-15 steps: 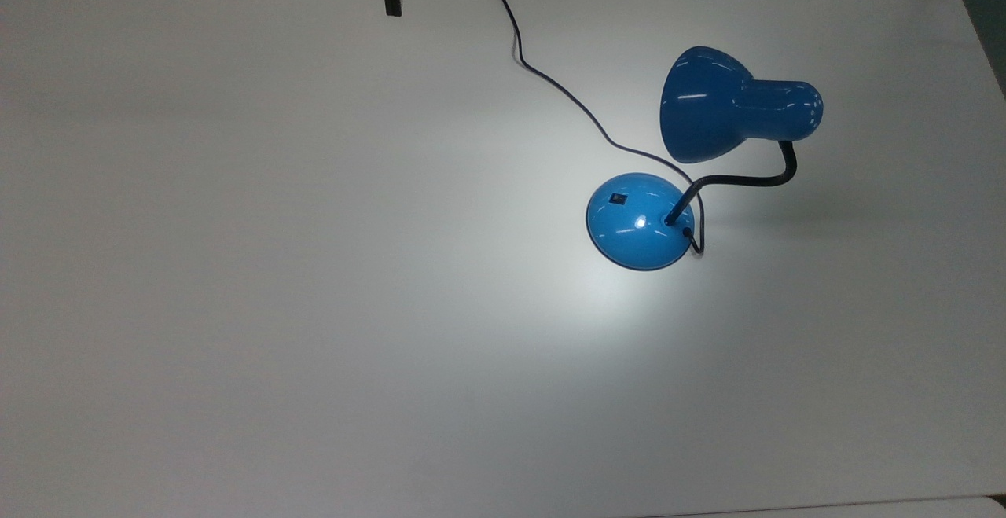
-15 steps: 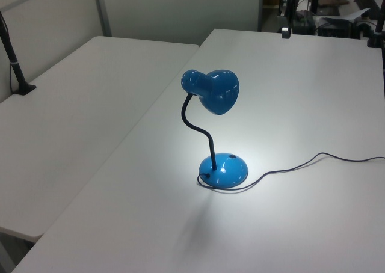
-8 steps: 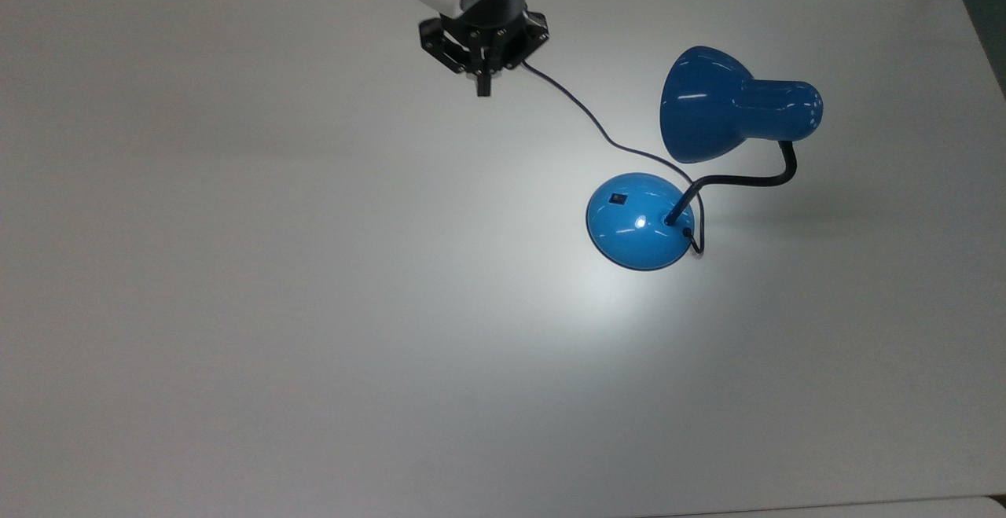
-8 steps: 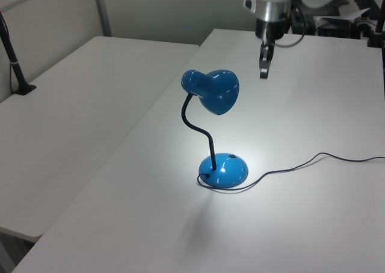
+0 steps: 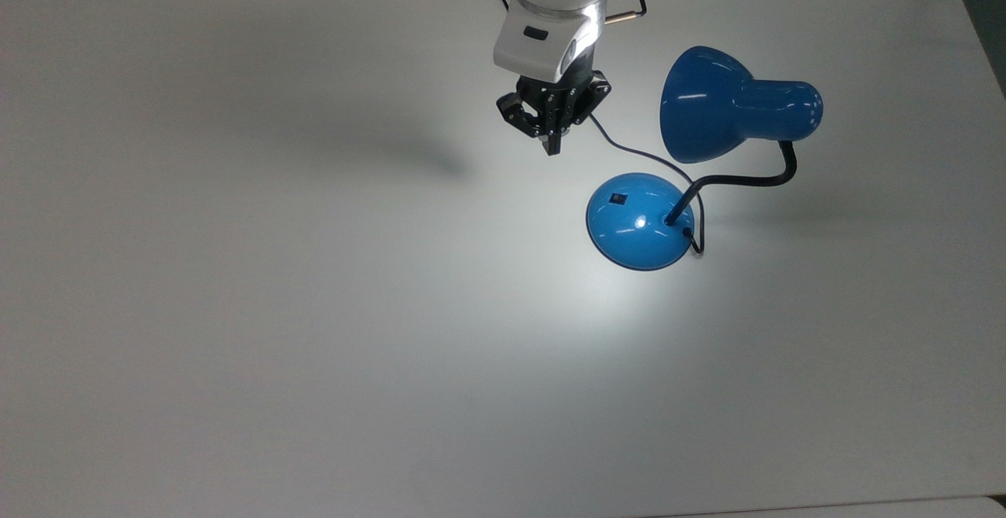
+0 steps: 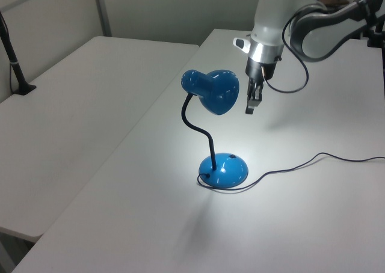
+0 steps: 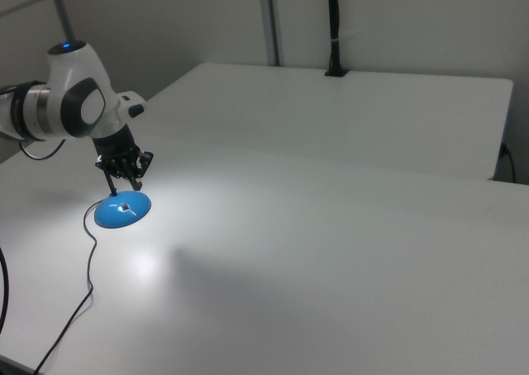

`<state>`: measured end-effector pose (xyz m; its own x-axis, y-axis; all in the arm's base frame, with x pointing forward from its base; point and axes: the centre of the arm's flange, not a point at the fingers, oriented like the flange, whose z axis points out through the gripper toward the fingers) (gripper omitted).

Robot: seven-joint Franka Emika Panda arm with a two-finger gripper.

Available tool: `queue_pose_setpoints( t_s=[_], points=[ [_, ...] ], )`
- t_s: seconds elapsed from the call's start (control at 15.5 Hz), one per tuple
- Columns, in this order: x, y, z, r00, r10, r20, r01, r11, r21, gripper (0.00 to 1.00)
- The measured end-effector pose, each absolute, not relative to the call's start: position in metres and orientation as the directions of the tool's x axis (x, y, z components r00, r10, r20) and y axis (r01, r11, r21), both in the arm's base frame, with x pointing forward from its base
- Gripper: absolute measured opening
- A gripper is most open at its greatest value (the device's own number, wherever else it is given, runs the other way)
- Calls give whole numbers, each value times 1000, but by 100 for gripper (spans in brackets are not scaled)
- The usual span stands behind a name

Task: Turn off the lamp
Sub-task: 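Move the gripper toward the switch on the blue lamp base, then press down on the switch on the lamp base with the gripper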

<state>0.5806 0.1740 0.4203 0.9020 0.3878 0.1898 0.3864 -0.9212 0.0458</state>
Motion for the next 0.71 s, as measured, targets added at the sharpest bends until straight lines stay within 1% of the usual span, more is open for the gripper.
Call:
queue_pose_setpoints(
  t_s=[0.32, 0.71],
  points=[
    [585, 203, 383, 832, 505, 230, 509, -860, 46, 1],
    [586, 226, 354, 799, 544, 255, 556, -831, 31, 1]
  ],
)
